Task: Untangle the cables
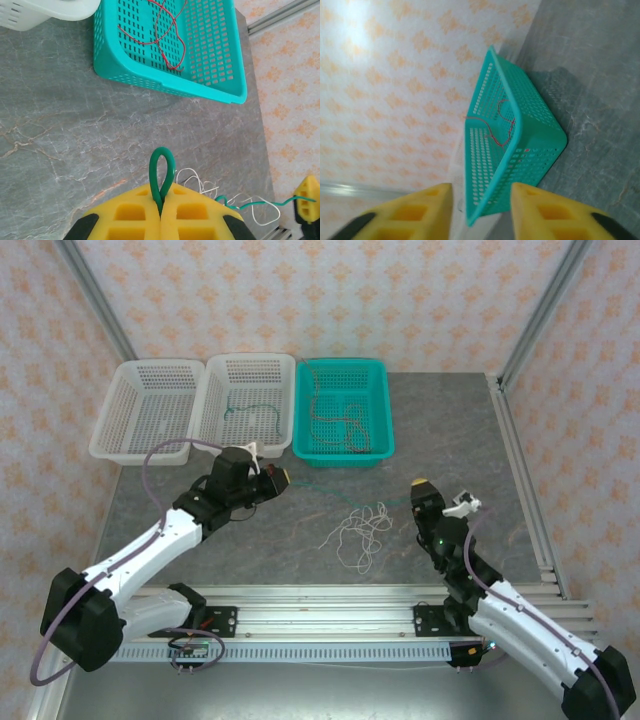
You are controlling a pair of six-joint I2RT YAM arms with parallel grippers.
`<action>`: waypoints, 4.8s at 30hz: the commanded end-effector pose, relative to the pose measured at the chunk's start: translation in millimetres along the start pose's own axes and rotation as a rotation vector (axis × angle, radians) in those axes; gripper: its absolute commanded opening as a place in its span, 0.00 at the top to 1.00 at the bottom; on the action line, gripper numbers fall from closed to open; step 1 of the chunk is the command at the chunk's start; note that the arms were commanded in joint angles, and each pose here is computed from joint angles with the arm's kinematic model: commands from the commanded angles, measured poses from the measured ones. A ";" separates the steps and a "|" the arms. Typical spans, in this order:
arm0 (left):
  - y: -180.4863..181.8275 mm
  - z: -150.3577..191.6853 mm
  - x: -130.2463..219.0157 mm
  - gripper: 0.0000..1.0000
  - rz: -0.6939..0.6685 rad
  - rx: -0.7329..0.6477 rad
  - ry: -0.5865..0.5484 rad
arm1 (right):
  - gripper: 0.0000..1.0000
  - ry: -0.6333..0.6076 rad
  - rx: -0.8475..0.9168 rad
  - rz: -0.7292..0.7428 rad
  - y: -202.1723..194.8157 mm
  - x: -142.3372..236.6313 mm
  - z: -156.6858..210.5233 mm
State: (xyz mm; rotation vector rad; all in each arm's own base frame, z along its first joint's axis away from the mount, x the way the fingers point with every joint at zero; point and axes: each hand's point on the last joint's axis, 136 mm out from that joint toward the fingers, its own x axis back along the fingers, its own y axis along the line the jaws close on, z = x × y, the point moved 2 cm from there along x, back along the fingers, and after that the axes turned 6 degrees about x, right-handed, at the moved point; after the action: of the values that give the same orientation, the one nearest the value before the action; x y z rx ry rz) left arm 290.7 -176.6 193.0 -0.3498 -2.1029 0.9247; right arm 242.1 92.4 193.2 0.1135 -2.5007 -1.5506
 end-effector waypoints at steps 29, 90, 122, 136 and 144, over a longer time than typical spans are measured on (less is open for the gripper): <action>-82.8 -183.4 230.8 1.00 -0.466 -0.426 -0.542 | 0.17 0.622 0.796 -0.175 57.5 -40.0 121.6; -105.7 -116.7 51.7 0.03 -0.052 -0.355 -0.240 | 0.15 0.658 0.911 -0.025 30.4 -28.4 108.1; 56.4 81.7 -117.6 0.20 -0.443 -1.093 0.781 | 0.14 0.658 0.877 -0.019 18.2 -18.9 107.5; 72.0 92.0 -135.7 0.76 -0.404 -1.059 0.824 | 0.14 0.667 0.869 -0.020 19.7 -18.8 108.6; 42.8 85.8 -109.2 1.00 -0.300 -1.034 0.725 | 0.14 0.779 0.881 -0.032 7.8 -20.8 134.0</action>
State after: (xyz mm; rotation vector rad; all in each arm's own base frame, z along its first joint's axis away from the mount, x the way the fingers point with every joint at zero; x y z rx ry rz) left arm 295.6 -247.1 40.2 -0.6900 -1.6222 -0.5484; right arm 237.0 208.5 149.5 0.6864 -2.3121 -0.2108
